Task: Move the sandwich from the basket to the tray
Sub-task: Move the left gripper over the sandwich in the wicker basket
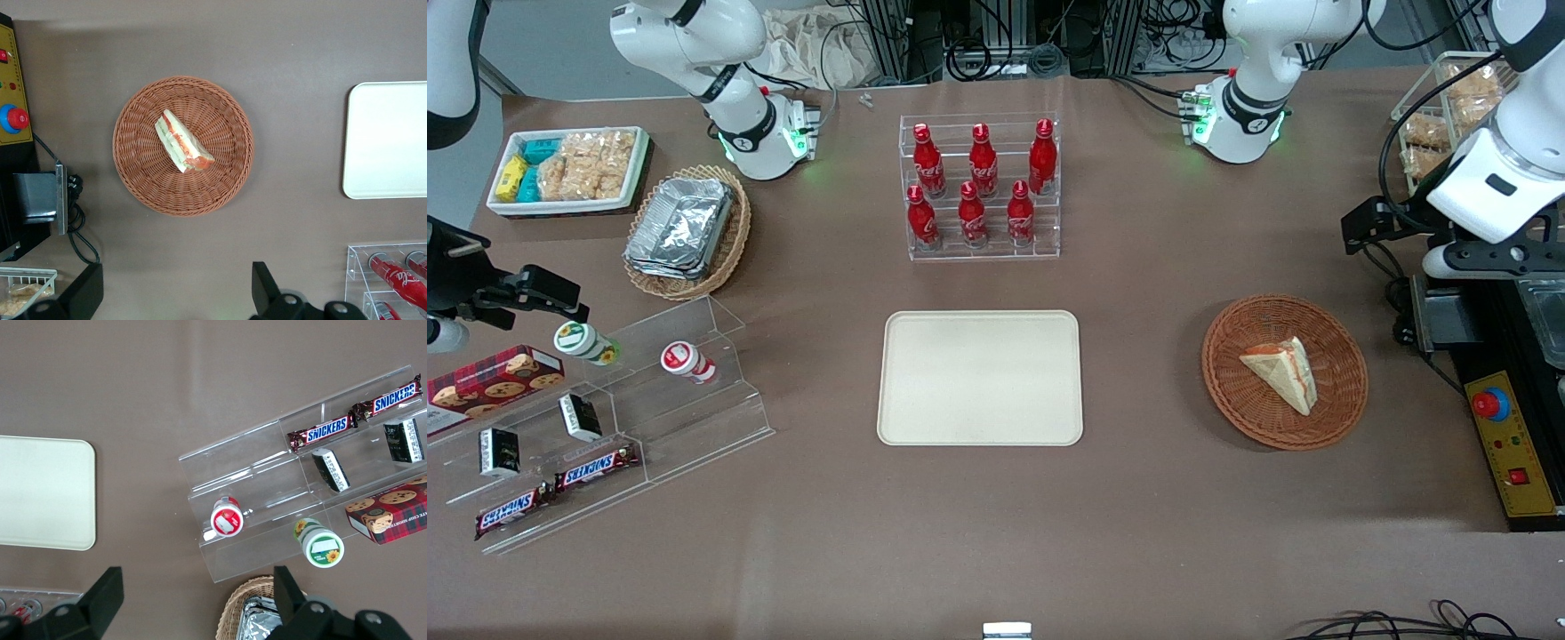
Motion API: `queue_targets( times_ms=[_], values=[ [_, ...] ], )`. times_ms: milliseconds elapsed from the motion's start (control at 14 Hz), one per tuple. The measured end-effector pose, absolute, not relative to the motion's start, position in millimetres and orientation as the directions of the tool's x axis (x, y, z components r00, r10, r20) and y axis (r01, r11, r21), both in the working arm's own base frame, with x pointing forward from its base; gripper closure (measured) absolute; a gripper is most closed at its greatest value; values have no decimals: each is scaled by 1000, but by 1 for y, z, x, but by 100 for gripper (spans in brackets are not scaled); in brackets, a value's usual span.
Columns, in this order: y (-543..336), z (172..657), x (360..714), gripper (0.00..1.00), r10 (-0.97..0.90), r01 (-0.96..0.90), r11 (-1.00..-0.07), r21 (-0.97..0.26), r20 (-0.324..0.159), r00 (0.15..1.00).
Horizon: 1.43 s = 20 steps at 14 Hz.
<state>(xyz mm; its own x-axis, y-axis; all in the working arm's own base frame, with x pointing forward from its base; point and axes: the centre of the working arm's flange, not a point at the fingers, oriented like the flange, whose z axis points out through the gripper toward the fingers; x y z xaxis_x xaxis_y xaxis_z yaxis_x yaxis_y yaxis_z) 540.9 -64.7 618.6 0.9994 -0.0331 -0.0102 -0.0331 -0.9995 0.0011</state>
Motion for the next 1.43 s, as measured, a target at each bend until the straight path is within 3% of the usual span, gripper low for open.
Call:
queue_targets(
  times_ms=[429, 714, 1143, 1429],
  values=[
    [-55, 609, 540, 0, 5, 5, -1000, 0, -34, 999],
    [-19, 594, 546, 0, 241, 242, -970, 19, -34, 970],
    [-18, 514, 550, 0, 545, 546, -838, 9, -33, 838],
    [-18, 447, 543, 0, 614, 615, -789, 1, -35, 788]
  ],
)
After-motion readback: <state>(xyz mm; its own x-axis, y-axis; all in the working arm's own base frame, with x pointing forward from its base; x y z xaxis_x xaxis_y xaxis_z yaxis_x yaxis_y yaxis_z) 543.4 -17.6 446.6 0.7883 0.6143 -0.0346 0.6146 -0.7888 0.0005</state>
